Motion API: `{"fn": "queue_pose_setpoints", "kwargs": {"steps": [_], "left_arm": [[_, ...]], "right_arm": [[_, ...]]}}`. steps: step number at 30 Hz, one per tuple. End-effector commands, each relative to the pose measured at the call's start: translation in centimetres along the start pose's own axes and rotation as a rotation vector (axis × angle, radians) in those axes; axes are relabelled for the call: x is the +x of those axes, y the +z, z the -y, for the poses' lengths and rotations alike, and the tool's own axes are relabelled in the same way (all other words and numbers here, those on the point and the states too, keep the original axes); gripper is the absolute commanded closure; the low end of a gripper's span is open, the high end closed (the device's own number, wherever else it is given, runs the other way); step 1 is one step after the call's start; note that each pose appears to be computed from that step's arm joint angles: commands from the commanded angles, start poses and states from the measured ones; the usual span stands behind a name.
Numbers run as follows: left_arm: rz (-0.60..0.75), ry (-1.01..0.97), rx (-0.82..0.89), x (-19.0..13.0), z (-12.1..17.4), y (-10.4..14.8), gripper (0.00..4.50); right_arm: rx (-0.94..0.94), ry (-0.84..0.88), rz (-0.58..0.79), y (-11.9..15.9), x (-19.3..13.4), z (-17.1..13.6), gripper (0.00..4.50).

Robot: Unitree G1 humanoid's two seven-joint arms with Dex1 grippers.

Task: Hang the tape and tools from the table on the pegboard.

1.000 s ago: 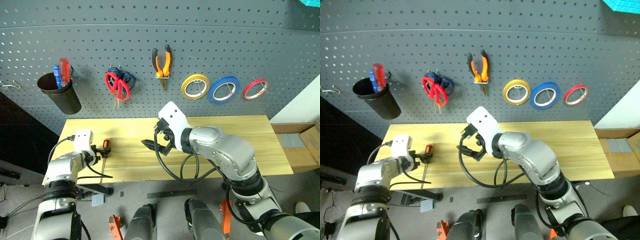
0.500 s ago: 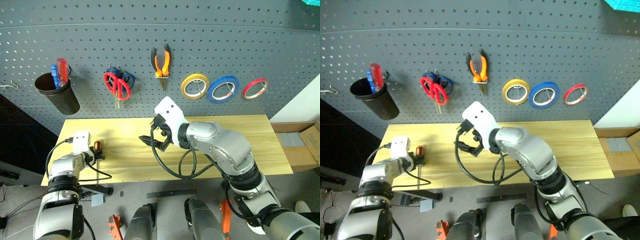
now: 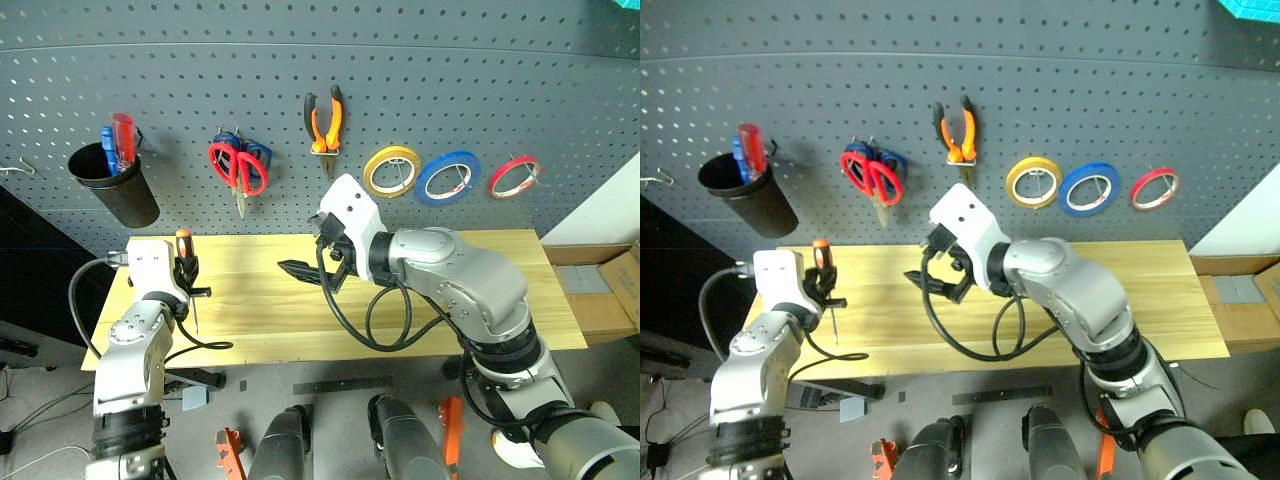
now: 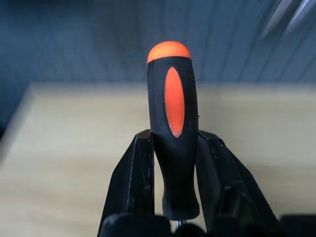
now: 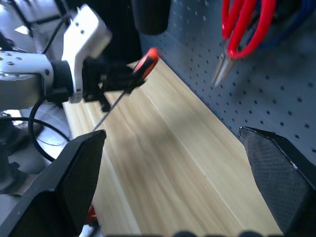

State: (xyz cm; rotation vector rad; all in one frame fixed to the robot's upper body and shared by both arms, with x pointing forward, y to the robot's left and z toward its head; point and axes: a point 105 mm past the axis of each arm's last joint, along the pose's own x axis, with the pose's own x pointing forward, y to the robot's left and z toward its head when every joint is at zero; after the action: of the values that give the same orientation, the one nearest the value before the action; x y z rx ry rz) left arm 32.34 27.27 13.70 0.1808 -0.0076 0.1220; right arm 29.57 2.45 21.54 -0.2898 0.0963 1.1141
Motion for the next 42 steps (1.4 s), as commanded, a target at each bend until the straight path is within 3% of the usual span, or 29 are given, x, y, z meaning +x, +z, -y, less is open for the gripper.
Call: {"fn": "queue_pose_setpoints", "kwargs": {"steps": [1,6,14,22,33,38,42], "left_arm": [[0.301,0.047,0.137,-2.1,0.6,6.8,3.69],[0.541,0.098,0.202,-2.7,0.8,13.1,3.69],[0.712,0.262,0.131,-0.4,-5.6,21.1,3.69],[0.708,0.302,0.136,1.7,-8.9,21.3,3.69],[0.701,0.286,0.139,4.3,-8.5,19.6,3.69],[0.697,0.316,0.099,4.1,-9.0,18.8,2.01],[0.763,0.303,0.061,2.8,-8.0,20.3,0.68]], "right_arm": [[-0.058,0.054,0.114,2.8,-1.3,-0.3,0.0],[-0.092,0.084,0.15,3.9,-1.7,0.2,0.0],[-0.135,0.029,0.207,6.0,-1.2,1.7,0.0],[-0.151,-0.002,0.251,7.8,-0.4,2.0,0.0],[-0.169,0.022,0.266,8.5,0.2,1.3,0.0],[-0.167,0.025,0.255,8.2,0.2,1.1,0.0],[-0.166,0.019,0.248,8.0,0.0,1.3,0.0]]}}
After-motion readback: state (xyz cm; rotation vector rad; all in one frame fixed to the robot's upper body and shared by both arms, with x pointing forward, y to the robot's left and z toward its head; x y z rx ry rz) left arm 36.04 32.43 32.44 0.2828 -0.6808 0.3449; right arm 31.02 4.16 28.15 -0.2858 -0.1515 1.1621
